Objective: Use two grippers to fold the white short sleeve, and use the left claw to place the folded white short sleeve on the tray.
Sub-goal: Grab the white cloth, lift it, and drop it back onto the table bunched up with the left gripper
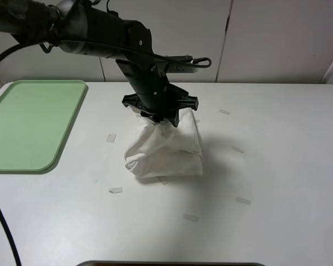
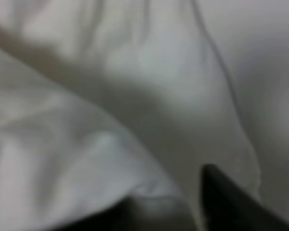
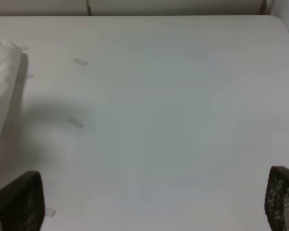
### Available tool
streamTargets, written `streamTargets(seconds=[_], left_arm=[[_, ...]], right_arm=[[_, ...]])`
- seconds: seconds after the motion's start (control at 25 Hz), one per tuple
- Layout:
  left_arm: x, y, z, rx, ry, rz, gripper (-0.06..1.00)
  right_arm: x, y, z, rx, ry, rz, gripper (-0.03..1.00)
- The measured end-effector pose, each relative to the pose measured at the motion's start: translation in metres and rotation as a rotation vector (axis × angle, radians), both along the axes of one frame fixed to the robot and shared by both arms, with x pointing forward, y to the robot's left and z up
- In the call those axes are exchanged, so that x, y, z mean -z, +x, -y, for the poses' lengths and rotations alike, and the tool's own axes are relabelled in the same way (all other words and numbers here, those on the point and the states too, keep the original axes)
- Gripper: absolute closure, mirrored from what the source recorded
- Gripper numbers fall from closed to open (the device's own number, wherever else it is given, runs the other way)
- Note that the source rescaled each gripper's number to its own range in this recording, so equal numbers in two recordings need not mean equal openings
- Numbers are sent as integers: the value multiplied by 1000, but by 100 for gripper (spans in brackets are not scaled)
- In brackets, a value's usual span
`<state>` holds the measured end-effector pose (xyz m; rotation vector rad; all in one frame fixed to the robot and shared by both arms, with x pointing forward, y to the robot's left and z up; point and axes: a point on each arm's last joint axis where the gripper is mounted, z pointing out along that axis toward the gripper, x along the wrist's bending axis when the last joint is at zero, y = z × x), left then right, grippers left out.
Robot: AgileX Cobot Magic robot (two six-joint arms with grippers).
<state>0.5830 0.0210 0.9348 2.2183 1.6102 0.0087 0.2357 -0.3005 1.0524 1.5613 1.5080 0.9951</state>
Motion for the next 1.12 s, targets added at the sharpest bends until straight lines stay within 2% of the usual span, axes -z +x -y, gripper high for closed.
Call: streamTargets(seconds=[0.12, 0.24, 0.56, 0.8, 0.92, 0.96, 1.0, 1.12], left_arm=[[1, 2, 4, -9, -31, 26, 10], [-2, 5, 7, -19, -62, 57, -2], [-37, 20, 24, 15, -145, 158, -5], [-48, 19, 31, 37, -159, 178, -5], [-56, 16, 31, 54, -138, 137, -5], [-67, 11, 26, 74, -95, 77, -5], [-67, 11, 26, 74, -95, 77, -5], [-74, 7, 16, 91, -38, 40, -5]], right_arm=[[0, 0, 0, 0, 0, 0, -3], [0, 0, 0, 0, 0, 0, -3], [0, 0, 0, 0, 0, 0, -3], [0, 0, 0, 0, 0, 0, -3], [0, 0, 0, 0, 0, 0, -3], [0, 0, 0, 0, 0, 0, -3], [0, 0, 0, 0, 0, 0, -3], [0, 0, 0, 0, 0, 0, -3]])
